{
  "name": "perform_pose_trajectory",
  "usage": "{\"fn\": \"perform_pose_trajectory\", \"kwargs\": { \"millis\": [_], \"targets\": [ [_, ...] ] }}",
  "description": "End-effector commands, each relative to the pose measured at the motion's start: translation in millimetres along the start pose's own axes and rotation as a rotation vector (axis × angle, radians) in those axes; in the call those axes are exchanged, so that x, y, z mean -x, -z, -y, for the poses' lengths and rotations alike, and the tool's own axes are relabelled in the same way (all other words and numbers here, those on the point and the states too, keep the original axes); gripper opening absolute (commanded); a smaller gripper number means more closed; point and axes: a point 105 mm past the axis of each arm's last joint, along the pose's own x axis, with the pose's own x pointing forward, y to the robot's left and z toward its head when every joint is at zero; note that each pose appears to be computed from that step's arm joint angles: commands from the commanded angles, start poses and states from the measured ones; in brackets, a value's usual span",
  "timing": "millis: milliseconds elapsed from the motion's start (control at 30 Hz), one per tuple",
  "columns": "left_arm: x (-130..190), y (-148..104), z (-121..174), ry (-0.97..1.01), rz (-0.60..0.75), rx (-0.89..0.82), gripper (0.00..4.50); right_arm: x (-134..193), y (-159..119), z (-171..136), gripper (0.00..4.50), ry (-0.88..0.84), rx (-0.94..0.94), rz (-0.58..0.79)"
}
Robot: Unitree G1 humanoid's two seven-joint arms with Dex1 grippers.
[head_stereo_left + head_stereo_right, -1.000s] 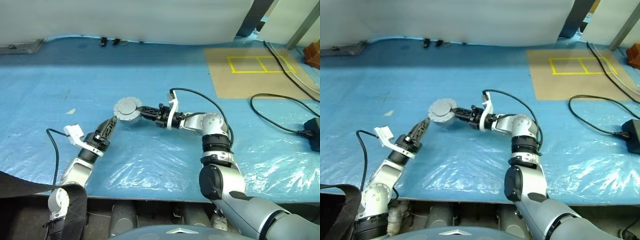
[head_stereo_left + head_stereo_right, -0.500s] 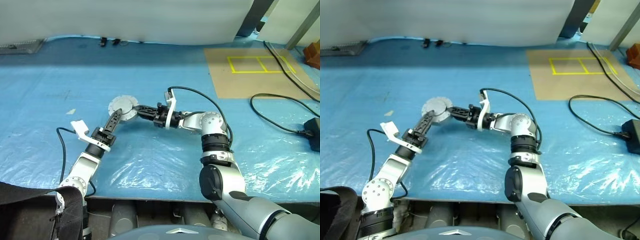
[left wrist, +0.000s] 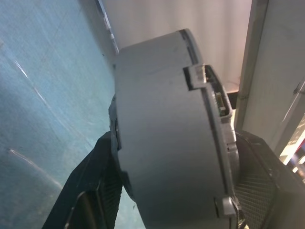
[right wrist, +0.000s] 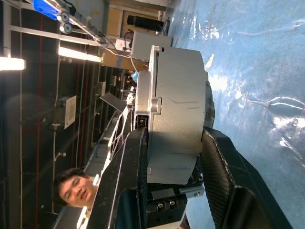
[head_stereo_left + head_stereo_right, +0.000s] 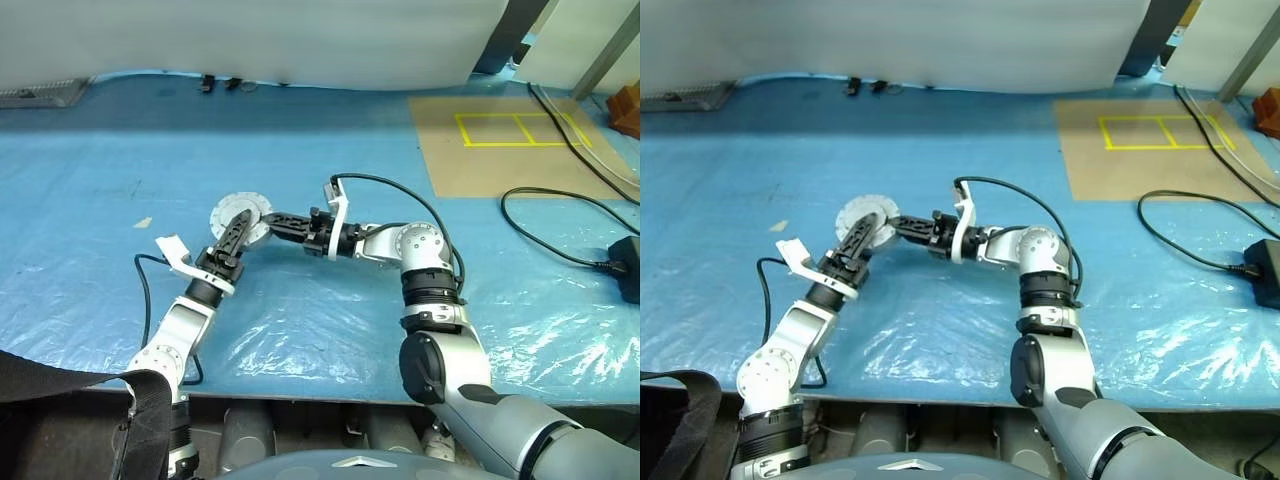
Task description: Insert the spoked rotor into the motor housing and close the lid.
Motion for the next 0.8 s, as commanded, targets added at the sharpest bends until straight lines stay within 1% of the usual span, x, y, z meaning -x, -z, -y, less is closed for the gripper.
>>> {"fn": "perform_pose_trajectory", "kwargs": {
  "millis": [33,267,400,600,667,700,733,767,800],
  "targets": [
    [4,-11,2,-0.004,0.052,0.013,2.66,-3,-9,-27,1.2,-0.108,0.063,0.029],
    [2,-7,3,0.001,0.052,0.056,2.59,-4,-13,-25,1.2,-0.099,0.069,0.049],
    [-2,-10,5,0.011,0.079,0.122,2.57,-4,-23,-23,1.2,-0.078,0.074,0.095],
    [-6,-12,6,0.012,0.09,0.144,2.57,-4,-33,-16,1.2,-0.028,0.085,0.143],
    [-7,-12,7,0.021,0.086,0.15,2.57,-4,-36,-13,1.94,-0.004,0.096,0.157],
    [-8,-13,7,0.028,0.09,0.16,2.57,-4,-38,-11,2.25,0.009,0.1,0.166],
    [-9,-13,8,0.034,0.094,0.168,2.57,-5,-39,-9,2.43,0.019,0.102,0.173],
    [-11,-15,9,0.043,0.104,0.173,2.57,-5,-41,-8,2.91,0.026,0.101,0.18],
    [-12,-18,9,0.052,0.122,0.182,2.57,-5,-42,-7,3.18,0.032,0.098,0.19]
  ]
}}
